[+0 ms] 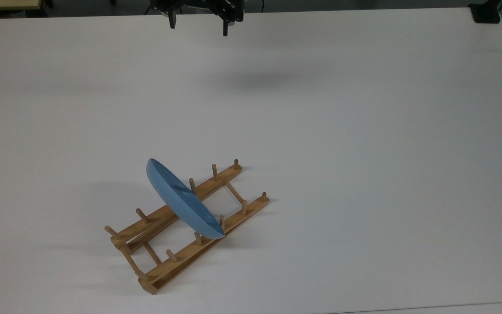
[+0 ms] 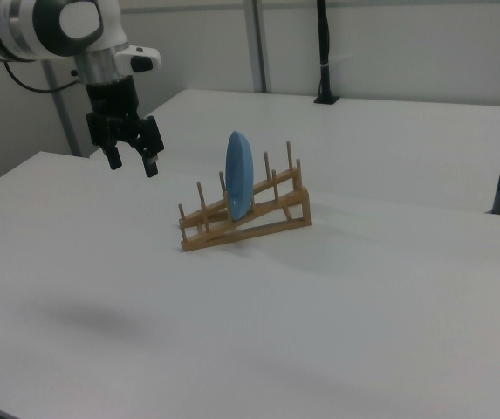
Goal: Pick plate from plate rack
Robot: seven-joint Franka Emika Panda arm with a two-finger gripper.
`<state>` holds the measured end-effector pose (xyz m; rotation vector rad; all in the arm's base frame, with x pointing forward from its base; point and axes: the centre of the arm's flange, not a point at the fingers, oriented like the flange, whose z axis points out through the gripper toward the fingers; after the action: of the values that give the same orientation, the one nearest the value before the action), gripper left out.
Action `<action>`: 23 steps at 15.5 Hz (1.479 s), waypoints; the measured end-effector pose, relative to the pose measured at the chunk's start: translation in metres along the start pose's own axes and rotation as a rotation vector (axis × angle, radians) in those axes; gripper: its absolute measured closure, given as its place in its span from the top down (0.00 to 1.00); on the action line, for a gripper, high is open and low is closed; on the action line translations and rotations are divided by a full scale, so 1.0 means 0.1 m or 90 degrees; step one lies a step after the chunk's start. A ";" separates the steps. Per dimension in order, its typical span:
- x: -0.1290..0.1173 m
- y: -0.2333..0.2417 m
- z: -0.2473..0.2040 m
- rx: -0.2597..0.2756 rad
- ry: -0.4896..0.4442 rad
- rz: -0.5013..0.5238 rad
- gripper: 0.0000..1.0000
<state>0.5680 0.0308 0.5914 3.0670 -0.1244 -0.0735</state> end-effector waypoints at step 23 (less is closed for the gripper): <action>0.38 0.12 0.00 -0.030 0.129 -0.087 1.00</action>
<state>0.6049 0.0158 0.5905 3.0091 0.0970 0.2231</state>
